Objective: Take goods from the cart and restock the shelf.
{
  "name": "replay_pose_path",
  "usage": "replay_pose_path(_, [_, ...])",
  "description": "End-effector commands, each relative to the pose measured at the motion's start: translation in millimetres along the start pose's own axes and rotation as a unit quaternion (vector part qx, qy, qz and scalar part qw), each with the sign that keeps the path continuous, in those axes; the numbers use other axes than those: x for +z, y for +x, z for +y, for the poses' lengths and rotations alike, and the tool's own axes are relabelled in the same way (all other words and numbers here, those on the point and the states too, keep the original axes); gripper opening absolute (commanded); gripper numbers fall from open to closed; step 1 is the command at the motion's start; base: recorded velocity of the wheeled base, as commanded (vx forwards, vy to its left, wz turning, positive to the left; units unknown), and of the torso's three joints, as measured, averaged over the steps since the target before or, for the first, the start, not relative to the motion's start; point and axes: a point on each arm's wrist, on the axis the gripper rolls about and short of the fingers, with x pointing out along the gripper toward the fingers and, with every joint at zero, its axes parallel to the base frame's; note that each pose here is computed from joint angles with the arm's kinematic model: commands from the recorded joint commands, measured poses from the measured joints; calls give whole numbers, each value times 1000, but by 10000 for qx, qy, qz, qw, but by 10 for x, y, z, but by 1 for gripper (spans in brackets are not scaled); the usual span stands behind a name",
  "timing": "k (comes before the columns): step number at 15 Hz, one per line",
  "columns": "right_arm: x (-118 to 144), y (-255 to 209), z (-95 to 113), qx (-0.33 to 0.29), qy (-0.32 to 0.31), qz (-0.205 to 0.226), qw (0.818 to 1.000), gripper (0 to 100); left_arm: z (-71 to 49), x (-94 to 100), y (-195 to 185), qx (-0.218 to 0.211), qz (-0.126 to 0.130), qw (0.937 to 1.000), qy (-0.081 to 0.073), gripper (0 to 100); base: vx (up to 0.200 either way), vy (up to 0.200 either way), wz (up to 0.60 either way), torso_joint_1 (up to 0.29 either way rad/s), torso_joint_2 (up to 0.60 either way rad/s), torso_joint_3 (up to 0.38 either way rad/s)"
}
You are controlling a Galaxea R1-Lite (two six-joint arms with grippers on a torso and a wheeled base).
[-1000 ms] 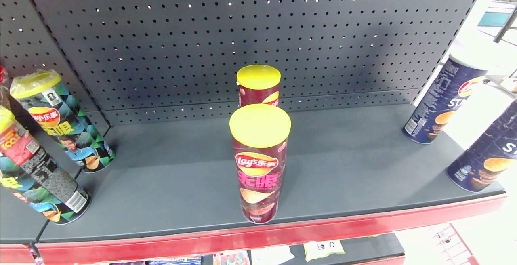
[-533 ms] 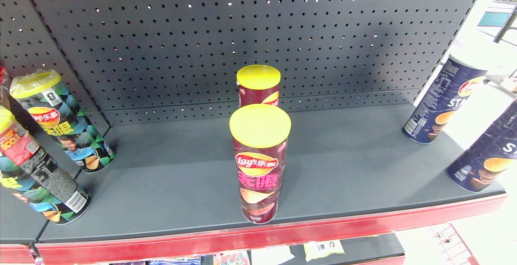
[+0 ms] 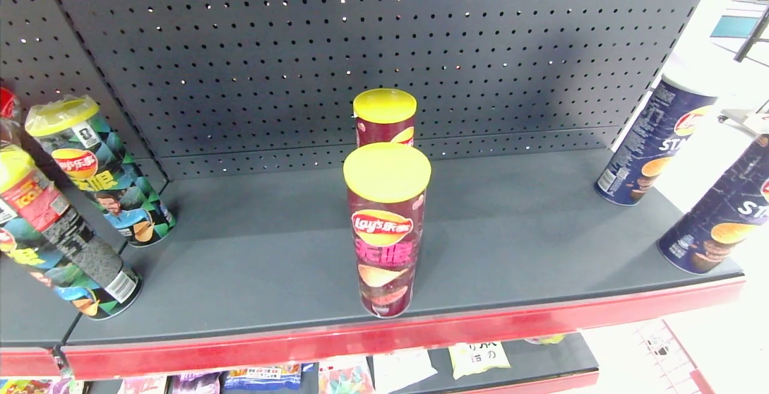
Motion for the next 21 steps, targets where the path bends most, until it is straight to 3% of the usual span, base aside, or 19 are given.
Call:
replay_pose_path(1, [0, 0, 0, 4, 0, -2, 10000, 100, 0, 0, -1, 2, -6, 10000, -1, 100, -200, 0, 0, 2, 2, 2])
replay_pose_path(4, [-2, 0, 0, 4, 0, 6, 10000, 100, 0, 0, -1, 2, -6, 10000, -1, 100, 0, 0, 0, 0, 0, 0])
replay_pose_path(7, [0, 0, 0, 4, 0, -2, 10000, 100, 0, 0, -1, 2, -6, 10000, -1, 100, 0, 0, 600, 6, 1, 1])
replay_pose_path(17, [0, 0, 0, 4, 0, -2, 10000, 100, 0, 0, -1, -6, -6, 10000, -1, 100, 0, 0, 0, 0, 0, 0])
replay_pose_path(21, [0, 0, 0, 12, 0, -2, 10000, 100, 0, 0, -1, -6, -6, 10000, -1, 100, 0, -200, 0, -3, 0, 2])
